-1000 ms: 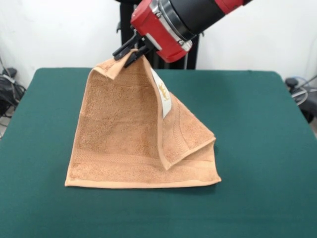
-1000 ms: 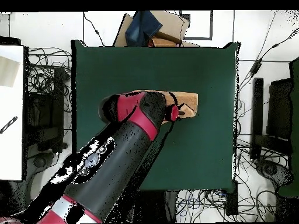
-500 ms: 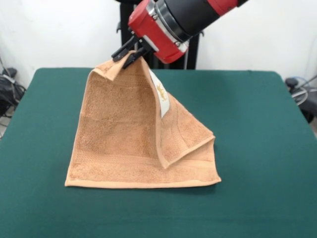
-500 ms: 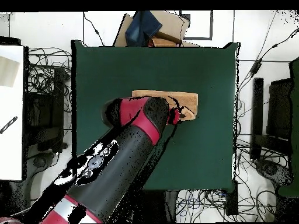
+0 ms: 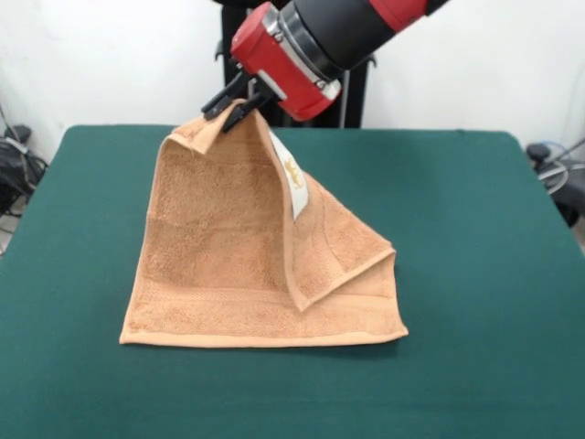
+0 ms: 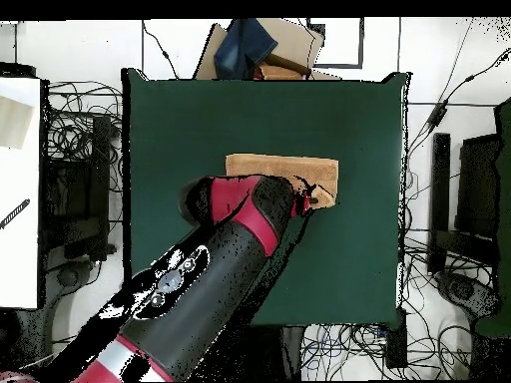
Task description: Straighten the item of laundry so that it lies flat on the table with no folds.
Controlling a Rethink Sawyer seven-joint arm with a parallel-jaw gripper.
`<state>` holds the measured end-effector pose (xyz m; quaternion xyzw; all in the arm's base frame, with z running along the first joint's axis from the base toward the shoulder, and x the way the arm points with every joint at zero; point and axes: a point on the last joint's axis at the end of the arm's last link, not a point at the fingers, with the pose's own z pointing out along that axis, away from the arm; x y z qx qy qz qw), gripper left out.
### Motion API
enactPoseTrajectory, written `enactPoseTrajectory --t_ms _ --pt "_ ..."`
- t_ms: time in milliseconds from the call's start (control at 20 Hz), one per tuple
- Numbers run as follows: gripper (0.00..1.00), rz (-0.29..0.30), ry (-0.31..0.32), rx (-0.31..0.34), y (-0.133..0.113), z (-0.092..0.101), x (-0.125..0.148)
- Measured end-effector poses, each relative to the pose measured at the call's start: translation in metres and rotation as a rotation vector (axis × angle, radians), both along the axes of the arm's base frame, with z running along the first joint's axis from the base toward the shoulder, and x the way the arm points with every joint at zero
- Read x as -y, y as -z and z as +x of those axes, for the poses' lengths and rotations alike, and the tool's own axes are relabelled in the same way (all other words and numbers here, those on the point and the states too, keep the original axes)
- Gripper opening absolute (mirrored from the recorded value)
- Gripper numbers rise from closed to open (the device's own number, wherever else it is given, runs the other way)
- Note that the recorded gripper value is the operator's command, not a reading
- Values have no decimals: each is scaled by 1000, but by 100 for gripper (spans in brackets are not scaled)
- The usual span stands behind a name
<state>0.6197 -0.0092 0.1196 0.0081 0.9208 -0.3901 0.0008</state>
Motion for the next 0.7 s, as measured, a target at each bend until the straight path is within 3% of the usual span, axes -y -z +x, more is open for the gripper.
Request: enactPoseTrajectory --t_ms 700 --pt "0 13 13 13 12 -26 12"
